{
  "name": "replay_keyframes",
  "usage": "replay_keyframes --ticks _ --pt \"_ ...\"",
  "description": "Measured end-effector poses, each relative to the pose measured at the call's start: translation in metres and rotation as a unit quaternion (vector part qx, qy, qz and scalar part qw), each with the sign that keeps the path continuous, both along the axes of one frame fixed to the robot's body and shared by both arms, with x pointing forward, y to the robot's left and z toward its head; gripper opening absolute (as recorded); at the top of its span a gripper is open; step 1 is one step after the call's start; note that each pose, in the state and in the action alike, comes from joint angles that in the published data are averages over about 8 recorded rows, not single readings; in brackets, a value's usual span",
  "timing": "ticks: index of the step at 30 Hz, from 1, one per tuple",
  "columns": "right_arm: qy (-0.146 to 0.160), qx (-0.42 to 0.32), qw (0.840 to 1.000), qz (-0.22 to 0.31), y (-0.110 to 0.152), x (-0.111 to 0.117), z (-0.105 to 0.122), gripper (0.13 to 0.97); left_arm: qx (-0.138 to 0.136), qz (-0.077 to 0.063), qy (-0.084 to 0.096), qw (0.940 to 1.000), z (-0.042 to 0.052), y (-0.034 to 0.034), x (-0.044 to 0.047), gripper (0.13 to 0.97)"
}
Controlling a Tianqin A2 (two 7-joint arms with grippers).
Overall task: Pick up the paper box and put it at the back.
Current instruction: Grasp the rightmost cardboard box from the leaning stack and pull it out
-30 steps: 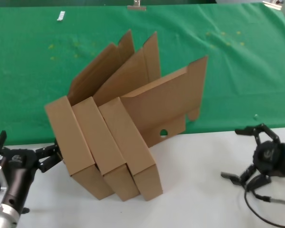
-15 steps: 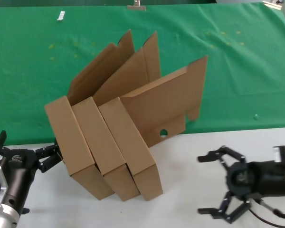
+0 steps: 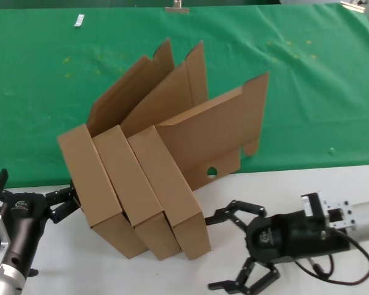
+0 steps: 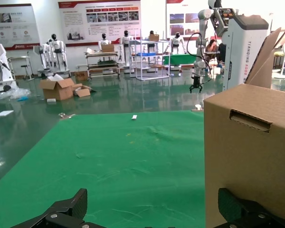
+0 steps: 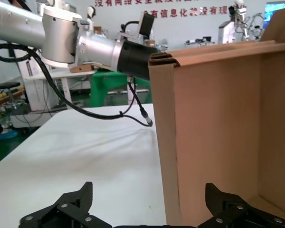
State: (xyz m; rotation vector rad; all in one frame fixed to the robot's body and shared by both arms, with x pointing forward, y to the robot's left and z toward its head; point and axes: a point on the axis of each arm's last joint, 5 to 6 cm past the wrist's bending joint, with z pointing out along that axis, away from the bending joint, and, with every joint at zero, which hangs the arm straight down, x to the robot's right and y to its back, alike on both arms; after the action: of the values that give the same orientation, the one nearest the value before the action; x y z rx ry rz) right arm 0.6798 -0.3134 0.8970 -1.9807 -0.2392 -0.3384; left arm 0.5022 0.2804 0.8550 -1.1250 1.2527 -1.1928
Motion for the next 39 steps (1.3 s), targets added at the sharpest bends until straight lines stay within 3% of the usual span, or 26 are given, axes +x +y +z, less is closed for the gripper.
replay_keyframes --ticks 4,8,17,25,34,39 --pt "-0.002 0.001 1.000 0.013 0.014 0.003 0.000 0.810 0.000 0.000 0.000 1.0000 0.0000 0.0000 0.0000 0.966" --pt "-0.005 -0.001 1.000 0.023 0.022 0.005 0.001 0.810 0.000 0.000 0.000 1.0000 0.0000 0.0000 0.0000 0.966" --pt "-0.014 -0.013 0.999 0.026 0.030 0.010 0.005 0.635 0.000 0.000 0.000 1.0000 0.0000 0.0000 0.0000 0.966" --pt "-0.023 -0.032 0.999 0.016 0.027 0.012 0.005 0.422 0.000 0.000 0.000 1.0000 0.0000 0.0000 0.0000 0.966" --pt "-0.028 -0.041 0.999 0.009 0.023 0.013 0.007 0.267 0.000 0.000 0.000 1.0000 0.0000 0.0000 0.0000 0.966" --pt "-0.029 -0.038 0.999 0.009 0.019 0.013 0.010 0.222 0.000 0.000 0.000 1.0000 0.0000 0.0000 0.0000 0.966"
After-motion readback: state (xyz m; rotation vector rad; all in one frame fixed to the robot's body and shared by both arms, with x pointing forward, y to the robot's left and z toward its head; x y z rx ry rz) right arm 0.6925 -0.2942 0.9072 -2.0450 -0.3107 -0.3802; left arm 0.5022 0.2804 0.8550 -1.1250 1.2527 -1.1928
